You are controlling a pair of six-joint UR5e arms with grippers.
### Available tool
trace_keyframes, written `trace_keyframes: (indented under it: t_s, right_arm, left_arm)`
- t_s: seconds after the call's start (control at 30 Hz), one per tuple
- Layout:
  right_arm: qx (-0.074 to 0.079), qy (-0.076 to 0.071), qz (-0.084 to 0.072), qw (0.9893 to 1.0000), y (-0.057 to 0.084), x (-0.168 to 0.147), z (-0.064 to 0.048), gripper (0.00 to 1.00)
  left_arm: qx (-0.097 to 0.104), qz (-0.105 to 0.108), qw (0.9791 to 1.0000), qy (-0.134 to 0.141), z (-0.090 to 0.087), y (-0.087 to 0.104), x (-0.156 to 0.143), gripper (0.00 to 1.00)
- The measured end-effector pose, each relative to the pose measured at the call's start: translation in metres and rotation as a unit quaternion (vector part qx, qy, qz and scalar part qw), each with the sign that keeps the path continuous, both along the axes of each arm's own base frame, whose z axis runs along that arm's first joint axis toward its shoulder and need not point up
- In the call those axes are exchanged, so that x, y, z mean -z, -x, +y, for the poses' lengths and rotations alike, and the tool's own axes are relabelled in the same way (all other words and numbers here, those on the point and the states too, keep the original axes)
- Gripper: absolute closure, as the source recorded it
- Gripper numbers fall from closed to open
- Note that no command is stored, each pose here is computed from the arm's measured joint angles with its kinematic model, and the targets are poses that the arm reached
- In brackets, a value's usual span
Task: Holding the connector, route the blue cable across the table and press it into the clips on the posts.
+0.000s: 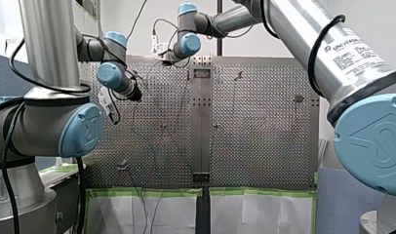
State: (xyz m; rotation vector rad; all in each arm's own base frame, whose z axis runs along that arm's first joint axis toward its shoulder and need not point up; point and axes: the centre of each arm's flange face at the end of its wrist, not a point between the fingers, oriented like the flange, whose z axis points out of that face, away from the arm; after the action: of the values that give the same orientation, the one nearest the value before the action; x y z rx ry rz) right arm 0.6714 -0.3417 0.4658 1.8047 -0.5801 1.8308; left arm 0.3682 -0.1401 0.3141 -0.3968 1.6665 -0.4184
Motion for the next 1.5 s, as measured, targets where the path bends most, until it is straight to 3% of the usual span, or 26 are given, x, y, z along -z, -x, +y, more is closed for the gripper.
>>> trace_keyframes:
  t_s: [0.27, 0.5, 0.97, 1.07, 1.27, 1.5]
  right_arm:
    - [-0.005, -0.003, 0.001, 1.0000, 0.002, 0.003, -0.004, 1.00]
    - [-0.025, -0.004, 0.001, 0.9997, 0.000, 0.003, -0.001, 1.00]
    - [-0.049, -0.008, 0.007, 0.9987, -0.004, 0.011, 0.005, 1.00]
    - [-0.050, -0.009, 0.007, 0.9987, -0.005, 0.012, 0.006, 1.00]
    - [-0.051, -0.009, 0.007, 0.9987, -0.005, 0.013, 0.006, 1.00]
    - [-0.054, -0.009, 0.007, 0.9985, -0.006, 0.013, 0.007, 1.00]
  left_arm:
    - [0.021, 0.018, 0.9989, 0.037, -0.002, -0.003, -0.010, 0.00]
    - [0.042, 0.043, 0.9955, 0.073, -0.005, 0.000, -0.010, 0.00]
    - [0.073, 0.004, 0.9889, 0.129, 0.000, -0.025, -0.048, 0.00]
    - [0.079, 0.002, 0.9868, 0.141, 0.002, -0.028, -0.051, 0.00]
    - [0.096, 0.005, 0.9806, 0.170, 0.003, -0.030, -0.052, 0.00]
    - [0.122, 0.011, 0.9707, 0.207, 0.002, -0.035, -0.049, 0.00]
